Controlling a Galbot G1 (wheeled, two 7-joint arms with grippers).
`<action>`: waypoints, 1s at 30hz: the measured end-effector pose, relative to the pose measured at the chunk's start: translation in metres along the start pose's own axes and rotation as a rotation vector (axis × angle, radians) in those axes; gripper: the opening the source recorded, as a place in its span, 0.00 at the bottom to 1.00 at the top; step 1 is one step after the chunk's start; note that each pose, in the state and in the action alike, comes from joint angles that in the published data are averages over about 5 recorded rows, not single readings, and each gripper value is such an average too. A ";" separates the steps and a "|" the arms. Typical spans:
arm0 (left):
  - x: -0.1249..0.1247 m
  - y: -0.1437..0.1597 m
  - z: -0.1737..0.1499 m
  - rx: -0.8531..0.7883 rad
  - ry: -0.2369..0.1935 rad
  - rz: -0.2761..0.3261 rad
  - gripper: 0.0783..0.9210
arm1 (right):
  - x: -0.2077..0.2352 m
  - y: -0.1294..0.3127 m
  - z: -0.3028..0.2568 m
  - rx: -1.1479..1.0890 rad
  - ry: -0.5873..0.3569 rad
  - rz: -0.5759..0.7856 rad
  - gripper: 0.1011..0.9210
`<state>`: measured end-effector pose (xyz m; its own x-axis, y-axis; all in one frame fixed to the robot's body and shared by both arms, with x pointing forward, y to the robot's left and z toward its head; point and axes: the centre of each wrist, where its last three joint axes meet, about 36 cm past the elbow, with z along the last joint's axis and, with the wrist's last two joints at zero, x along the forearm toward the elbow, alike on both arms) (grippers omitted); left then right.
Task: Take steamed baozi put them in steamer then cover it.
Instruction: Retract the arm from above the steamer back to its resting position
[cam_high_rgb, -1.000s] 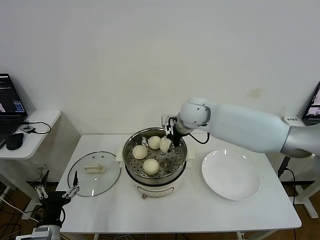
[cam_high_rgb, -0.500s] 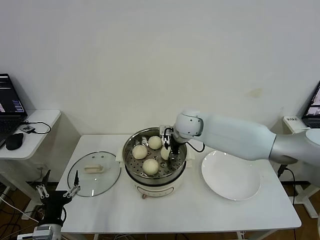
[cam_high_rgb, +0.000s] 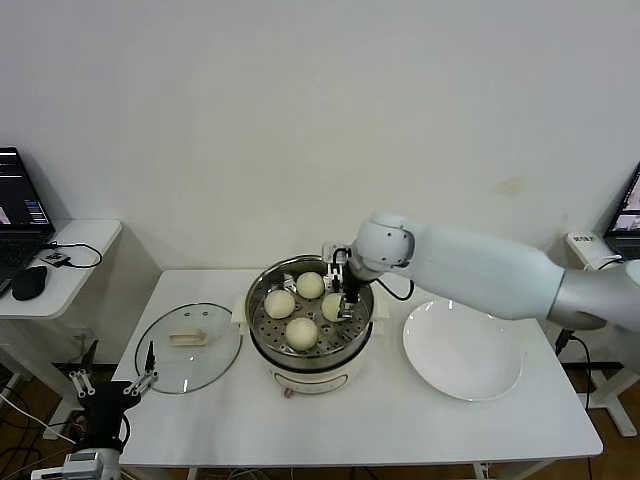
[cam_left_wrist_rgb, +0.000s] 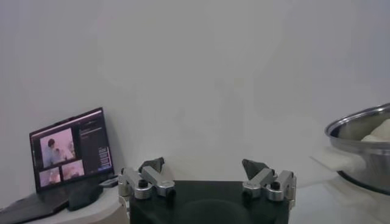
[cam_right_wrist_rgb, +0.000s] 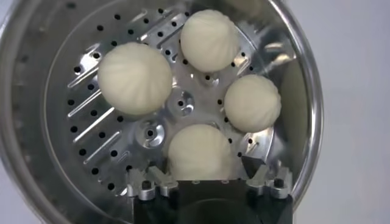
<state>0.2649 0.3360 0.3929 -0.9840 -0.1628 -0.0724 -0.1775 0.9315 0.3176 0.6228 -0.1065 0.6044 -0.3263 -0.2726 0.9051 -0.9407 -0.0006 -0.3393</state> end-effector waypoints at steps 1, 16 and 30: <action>0.000 0.000 0.000 0.000 0.000 0.000 0.88 | 0.005 0.000 0.003 -0.003 -0.009 0.008 0.88; -0.003 -0.002 0.004 0.004 -0.001 0.001 0.88 | 0.043 0.063 0.090 -0.190 -0.400 0.370 0.88; -0.009 -0.008 0.017 -0.032 0.026 0.021 0.88 | -0.008 0.175 0.196 -0.548 -0.828 0.772 0.88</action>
<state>0.2752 0.3352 0.3749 -0.9876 -0.1517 -0.0405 -0.1563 0.9239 0.3492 0.4788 -0.2924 0.4874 -0.8386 -0.5445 0.0195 -0.5105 0.7727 -0.3771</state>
